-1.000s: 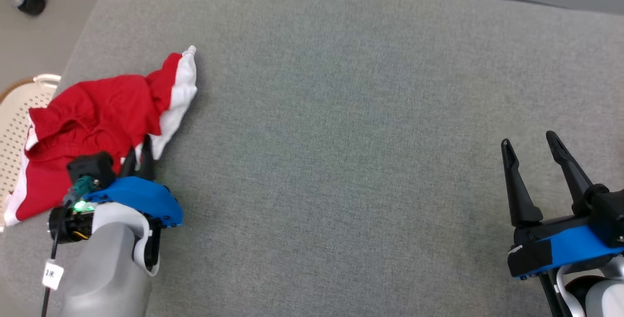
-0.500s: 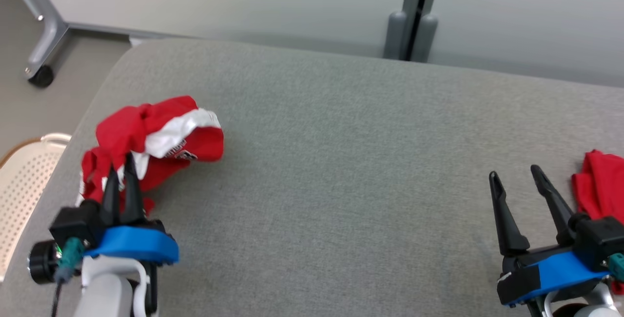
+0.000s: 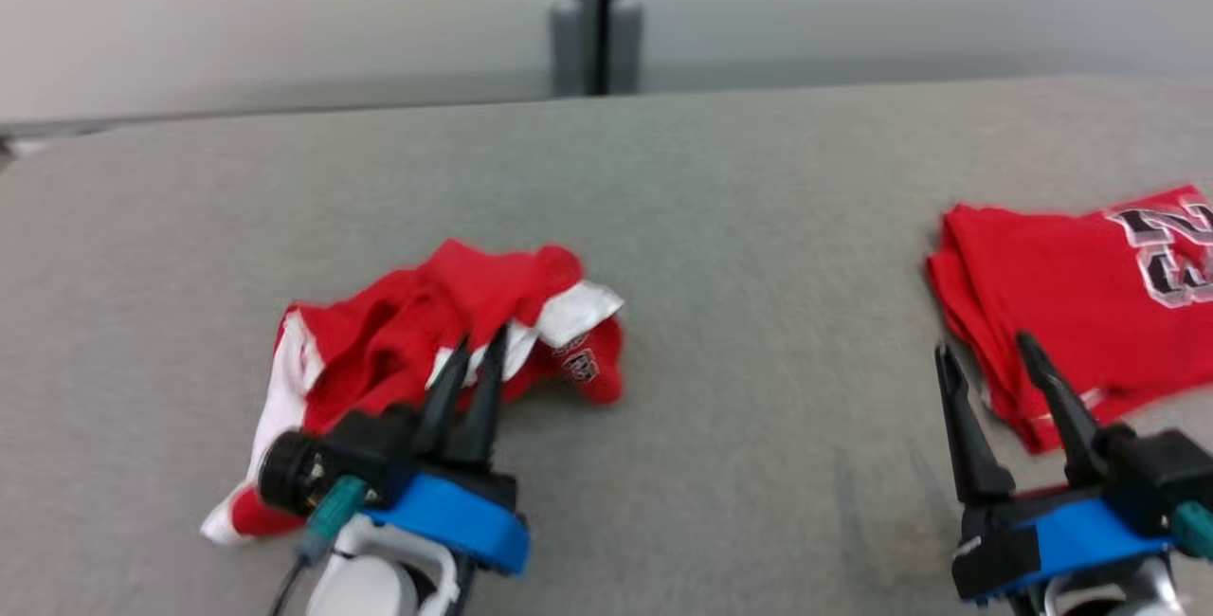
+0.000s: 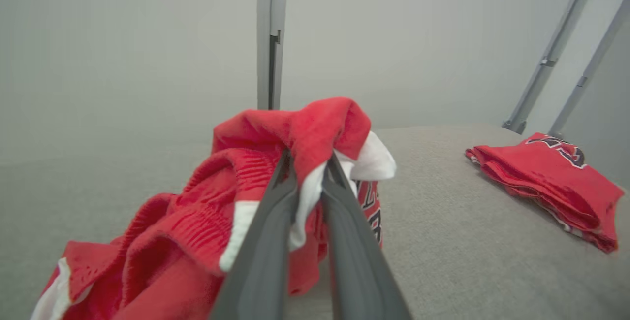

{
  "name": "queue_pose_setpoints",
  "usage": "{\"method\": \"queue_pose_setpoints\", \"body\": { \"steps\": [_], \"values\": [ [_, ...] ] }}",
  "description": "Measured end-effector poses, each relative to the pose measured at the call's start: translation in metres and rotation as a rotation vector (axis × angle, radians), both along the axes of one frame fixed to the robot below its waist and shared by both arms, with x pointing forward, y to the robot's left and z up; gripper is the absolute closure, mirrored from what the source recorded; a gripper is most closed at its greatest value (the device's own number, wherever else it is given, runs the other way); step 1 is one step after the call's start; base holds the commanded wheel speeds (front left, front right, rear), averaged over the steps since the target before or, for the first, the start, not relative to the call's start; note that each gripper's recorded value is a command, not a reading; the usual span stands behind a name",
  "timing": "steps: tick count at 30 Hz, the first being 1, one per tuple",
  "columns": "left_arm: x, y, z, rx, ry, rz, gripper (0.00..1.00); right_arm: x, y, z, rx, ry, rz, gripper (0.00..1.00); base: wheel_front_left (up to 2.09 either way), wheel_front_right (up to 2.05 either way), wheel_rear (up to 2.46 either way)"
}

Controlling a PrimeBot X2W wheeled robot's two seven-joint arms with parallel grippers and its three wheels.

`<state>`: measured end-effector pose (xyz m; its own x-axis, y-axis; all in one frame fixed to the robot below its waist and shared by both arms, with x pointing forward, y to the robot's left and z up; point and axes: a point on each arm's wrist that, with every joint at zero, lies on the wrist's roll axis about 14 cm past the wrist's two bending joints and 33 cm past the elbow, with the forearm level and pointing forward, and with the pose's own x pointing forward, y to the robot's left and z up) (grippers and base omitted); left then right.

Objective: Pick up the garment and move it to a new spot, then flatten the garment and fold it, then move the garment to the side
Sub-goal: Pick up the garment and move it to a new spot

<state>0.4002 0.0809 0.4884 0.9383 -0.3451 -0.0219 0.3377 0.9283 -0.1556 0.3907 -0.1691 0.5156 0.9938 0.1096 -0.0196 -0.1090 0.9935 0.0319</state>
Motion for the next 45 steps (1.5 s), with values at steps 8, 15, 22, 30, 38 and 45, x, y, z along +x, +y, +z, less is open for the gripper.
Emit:
{"method": "queue_pose_setpoints", "body": {
  "steps": [8, 15, 22, 30, 38, 45],
  "values": [
    [-0.018, -0.106, -0.023, 0.005, 0.077, -0.377, 1.00, -0.013, -0.042, -0.020, 0.001, 0.046, -0.134, 0.00, 0.00, 0.00, 0.00],
    [-0.028, -0.113, -0.051, 0.021, 0.163, -0.437, 0.00, -0.008, -0.045, -0.032, 0.037, 0.056, -0.149, 0.00, 0.00, 0.00, 0.00],
    [-0.012, -0.085, -0.014, -0.016, 0.024, -0.320, 0.00, 0.003, -0.028, -0.024, 0.035, 0.028, -0.094, 0.00, 0.00, 0.00, 0.00],
    [0.004, 0.006, 0.011, 0.019, -0.070, 0.003, 0.00, 0.008, -0.006, -0.004, 0.025, -0.019, -0.025, 0.00, 0.00, 0.00, 0.00],
    [-0.011, 0.088, 0.012, 0.059, -0.070, 0.234, 0.00, 0.000, 0.004, 0.004, 0.018, -0.021, 0.006, 0.00, 0.00, 0.00, 0.00],
    [-0.032, 0.115, 0.011, 0.096, -0.066, 0.298, 0.00, -0.014, 0.003, 0.002, 0.010, 0.001, 0.004, 0.00, 0.00, 0.00, 0.00]
  ]
}}
